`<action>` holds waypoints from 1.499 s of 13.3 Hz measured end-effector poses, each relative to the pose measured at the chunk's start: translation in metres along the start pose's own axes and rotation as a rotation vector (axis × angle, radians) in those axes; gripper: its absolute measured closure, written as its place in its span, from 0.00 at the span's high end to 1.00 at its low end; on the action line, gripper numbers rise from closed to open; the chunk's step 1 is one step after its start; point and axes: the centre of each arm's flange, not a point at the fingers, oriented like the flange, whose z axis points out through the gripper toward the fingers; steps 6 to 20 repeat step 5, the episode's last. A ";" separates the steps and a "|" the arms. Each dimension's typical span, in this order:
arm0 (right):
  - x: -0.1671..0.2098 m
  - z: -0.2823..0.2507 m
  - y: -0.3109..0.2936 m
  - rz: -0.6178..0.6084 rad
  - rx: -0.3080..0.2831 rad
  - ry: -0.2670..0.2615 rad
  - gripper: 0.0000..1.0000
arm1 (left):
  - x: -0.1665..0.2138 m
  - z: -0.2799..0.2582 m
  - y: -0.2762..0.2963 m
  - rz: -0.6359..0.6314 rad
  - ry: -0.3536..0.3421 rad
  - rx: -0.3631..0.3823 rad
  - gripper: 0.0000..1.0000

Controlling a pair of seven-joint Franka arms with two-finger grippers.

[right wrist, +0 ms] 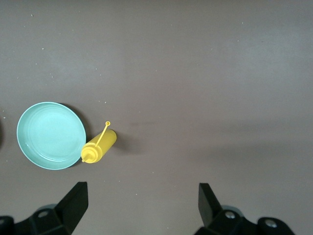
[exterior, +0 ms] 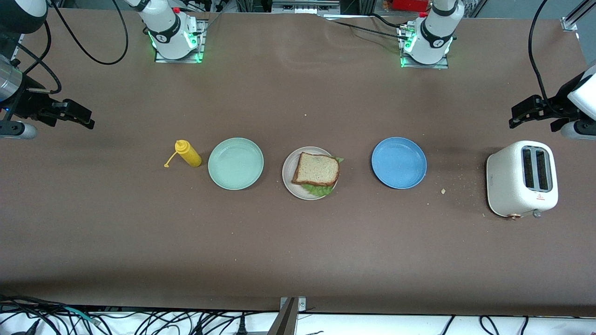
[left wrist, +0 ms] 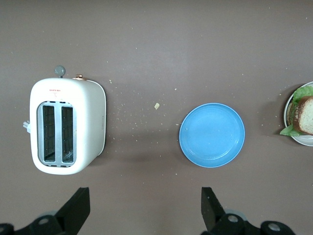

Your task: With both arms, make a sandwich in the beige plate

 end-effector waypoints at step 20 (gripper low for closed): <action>0.000 0.000 0.000 0.000 0.000 0.000 1.00 | 0.000 0.001 0.000 0.000 -0.003 0.000 1.00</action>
